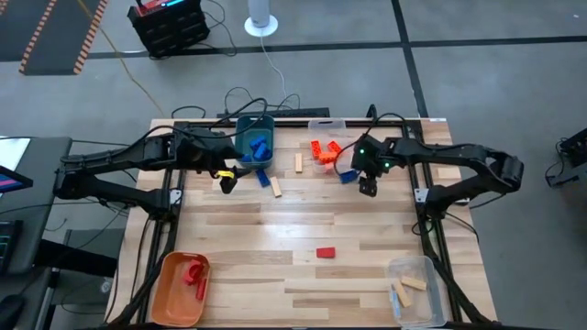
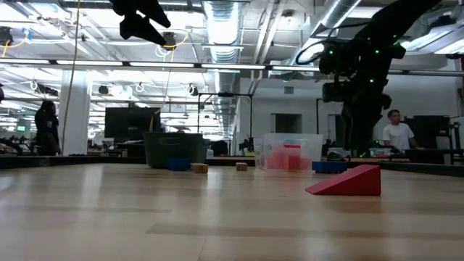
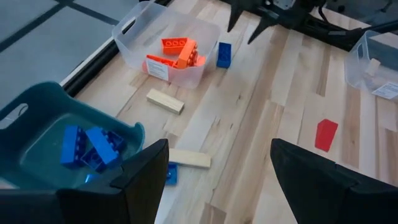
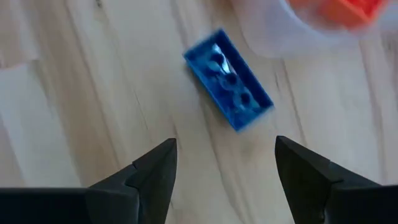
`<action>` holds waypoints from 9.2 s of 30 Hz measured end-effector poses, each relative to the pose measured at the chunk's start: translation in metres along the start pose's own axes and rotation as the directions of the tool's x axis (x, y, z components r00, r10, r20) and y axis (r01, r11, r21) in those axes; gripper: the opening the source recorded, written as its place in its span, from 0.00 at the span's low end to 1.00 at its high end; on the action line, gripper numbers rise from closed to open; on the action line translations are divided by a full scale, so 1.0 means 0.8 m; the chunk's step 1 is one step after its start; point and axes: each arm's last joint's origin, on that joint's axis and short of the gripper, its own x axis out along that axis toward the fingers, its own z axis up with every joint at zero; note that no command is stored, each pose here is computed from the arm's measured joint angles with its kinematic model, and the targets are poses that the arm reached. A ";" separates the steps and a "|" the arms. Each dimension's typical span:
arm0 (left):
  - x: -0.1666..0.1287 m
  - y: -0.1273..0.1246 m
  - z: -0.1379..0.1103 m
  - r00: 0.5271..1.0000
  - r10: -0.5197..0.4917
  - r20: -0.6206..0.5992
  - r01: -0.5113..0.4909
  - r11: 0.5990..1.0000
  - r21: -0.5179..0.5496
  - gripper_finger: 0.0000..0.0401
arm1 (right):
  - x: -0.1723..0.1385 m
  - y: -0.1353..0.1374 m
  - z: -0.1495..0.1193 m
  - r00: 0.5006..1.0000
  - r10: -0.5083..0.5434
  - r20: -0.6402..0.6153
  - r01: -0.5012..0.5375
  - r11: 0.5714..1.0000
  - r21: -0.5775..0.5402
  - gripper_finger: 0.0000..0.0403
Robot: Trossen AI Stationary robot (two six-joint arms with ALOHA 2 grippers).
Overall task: Sort blocks
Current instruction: Put the blue game piece into the dark blue bin, then put the brown block into the bottom transparent bin
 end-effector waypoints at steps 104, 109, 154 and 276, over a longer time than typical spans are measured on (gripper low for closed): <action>0.048 -0.021 0.071 0.865 -0.073 0.496 0.210 0.951 -0.228 0.68 | -0.149 0.188 0.242 0.533 -0.457 0.712 0.527 0.838 0.143 0.19; 0.048 -0.021 0.073 0.856 -0.061 0.514 0.186 0.963 -0.196 0.68 | -0.150 0.190 0.242 0.532 -0.450 0.718 0.537 0.834 0.125 0.19; 0.180 0.184 -0.024 0.909 0.244 -0.337 -0.318 0.930 -0.185 0.24 | -0.173 0.192 0.208 0.614 -0.438 0.657 0.410 0.888 0.209 0.65; 0.375 -0.035 -0.044 0.827 0.159 -0.540 0.017 0.952 0.307 0.51 | -0.265 0.205 0.113 0.688 -0.274 0.672 0.210 0.962 0.177 0.48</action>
